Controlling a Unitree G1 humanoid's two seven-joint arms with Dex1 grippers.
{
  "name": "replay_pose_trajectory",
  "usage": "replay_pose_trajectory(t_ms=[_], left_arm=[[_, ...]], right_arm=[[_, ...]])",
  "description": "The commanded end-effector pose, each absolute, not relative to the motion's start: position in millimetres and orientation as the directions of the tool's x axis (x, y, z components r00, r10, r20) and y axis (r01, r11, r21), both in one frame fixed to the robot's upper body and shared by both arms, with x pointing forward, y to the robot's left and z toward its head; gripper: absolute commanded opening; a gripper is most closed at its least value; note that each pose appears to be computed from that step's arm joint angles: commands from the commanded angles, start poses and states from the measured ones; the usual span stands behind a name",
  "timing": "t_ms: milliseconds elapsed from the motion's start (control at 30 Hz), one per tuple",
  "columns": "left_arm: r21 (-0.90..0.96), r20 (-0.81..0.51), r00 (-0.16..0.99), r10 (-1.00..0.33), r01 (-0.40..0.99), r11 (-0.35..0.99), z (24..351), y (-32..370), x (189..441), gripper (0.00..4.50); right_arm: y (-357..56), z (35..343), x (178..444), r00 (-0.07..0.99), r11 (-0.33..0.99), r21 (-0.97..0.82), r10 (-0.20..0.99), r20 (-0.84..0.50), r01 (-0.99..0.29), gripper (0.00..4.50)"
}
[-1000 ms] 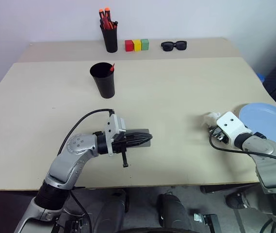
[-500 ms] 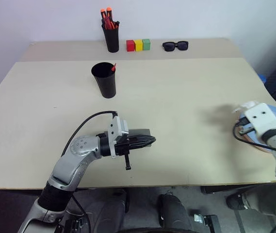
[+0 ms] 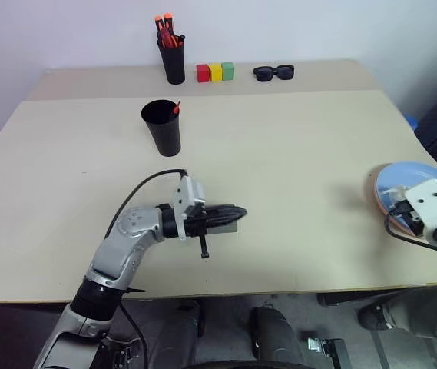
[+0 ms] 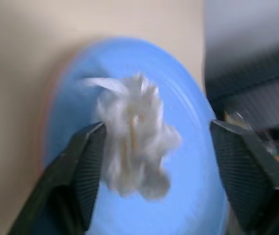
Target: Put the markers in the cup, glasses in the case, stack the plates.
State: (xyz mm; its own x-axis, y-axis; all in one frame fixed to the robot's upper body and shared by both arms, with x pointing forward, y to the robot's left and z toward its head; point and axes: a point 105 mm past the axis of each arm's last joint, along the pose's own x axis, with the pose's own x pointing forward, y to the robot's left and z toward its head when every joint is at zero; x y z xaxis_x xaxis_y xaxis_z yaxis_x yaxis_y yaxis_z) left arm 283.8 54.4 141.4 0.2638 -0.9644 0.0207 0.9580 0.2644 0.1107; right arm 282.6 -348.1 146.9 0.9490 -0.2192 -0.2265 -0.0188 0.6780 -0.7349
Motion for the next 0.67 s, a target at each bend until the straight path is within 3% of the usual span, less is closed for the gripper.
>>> replay_pose_trajectory(t_ms=[33,167,233,400,667], left_arm=[[0.18,0.056,0.395,-0.917,0.899,0.399,156.2,77.7,301.1,0.0],[0.239,0.091,0.69,-0.718,0.684,0.689,166.3,146.4,327.6,0.0],[0.266,0.086,0.782,-0.617,0.579,0.771,166.1,176.8,329.9,0.0],[0.295,0.05,0.893,-0.448,0.416,0.86,158.1,218.3,319.6,0.0],[0.267,0.061,0.948,-0.313,0.287,0.92,153.7,233.2,301.8,0.0]], right_arm=[[-323.9,177.7,295.0,0.991,0.707,-0.707,-0.075,-0.11,-0.025,3.44],[-273.0,194.1,314.3,0.981,0.819,-0.546,0.194,-0.032,-0.179,3.44],[-253.0,191.5,322.2,0.953,0.832,-0.479,0.3,-0.034,-0.279,3.44],[-212.2,177.4,328.3,0.863,0.789,-0.373,0.5,-0.071,-0.488,3.44],[-187.1,167.6,347.5,0.789,0.731,-0.322,0.605,-0.103,-0.602,3.44]])
